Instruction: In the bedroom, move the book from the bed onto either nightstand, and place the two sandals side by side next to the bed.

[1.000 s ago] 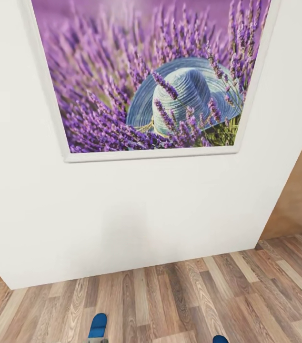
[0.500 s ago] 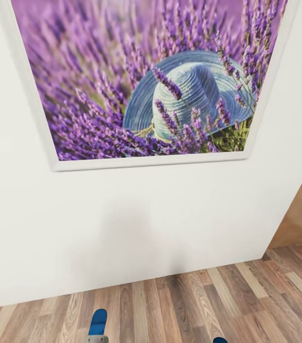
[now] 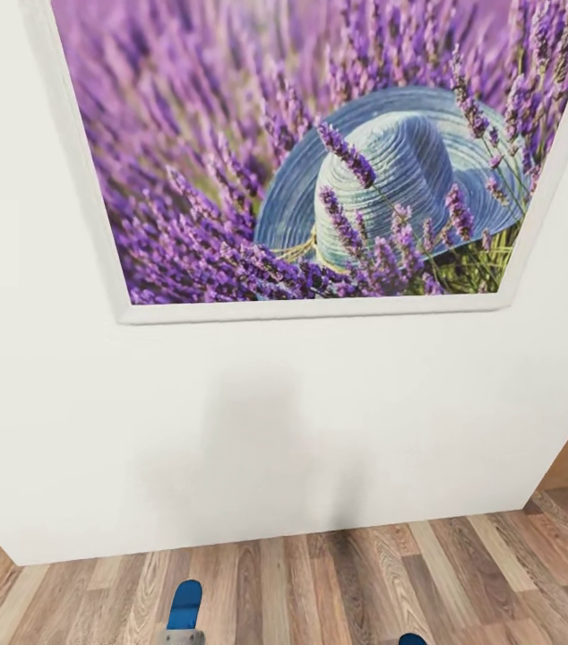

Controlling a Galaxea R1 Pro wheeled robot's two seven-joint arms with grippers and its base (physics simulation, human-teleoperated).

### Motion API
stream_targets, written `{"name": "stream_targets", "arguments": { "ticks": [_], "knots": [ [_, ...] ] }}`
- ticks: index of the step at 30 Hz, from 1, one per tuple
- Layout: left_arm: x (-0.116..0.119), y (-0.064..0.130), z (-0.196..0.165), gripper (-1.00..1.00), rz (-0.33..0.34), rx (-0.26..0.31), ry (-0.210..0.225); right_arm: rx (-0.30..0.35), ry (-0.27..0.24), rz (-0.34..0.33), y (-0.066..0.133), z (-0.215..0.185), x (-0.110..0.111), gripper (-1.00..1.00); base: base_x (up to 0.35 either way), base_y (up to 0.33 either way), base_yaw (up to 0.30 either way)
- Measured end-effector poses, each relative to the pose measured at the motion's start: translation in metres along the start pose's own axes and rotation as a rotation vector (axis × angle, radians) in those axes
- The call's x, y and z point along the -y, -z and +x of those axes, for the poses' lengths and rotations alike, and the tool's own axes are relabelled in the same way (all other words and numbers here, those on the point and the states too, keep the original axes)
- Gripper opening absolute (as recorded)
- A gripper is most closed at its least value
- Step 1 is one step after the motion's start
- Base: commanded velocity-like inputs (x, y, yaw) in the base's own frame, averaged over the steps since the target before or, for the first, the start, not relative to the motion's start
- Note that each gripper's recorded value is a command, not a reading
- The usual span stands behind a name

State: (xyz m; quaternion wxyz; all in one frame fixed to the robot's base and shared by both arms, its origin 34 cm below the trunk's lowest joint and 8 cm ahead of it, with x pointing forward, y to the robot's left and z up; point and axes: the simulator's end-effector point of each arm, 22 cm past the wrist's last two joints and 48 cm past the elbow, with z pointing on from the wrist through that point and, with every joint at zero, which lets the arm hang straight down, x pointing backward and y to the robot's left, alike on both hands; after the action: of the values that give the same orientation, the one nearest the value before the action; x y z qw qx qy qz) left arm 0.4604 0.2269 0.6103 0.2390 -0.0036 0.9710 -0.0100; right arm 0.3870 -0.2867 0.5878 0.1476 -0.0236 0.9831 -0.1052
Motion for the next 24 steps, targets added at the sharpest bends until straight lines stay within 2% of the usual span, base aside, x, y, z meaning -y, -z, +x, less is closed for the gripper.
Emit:
{"name": "stream_targets", "arguments": {
  "ticks": [24],
  "knots": [
    [-0.0003, 0.0001, -0.0046, -1.00, -0.001, 0.025, -0.002, 0.002, 0.000, -0.001, 0.0001, -0.0012, -0.0007, -1.00, 0.001, 0.000, 0.258]
  ]
}}
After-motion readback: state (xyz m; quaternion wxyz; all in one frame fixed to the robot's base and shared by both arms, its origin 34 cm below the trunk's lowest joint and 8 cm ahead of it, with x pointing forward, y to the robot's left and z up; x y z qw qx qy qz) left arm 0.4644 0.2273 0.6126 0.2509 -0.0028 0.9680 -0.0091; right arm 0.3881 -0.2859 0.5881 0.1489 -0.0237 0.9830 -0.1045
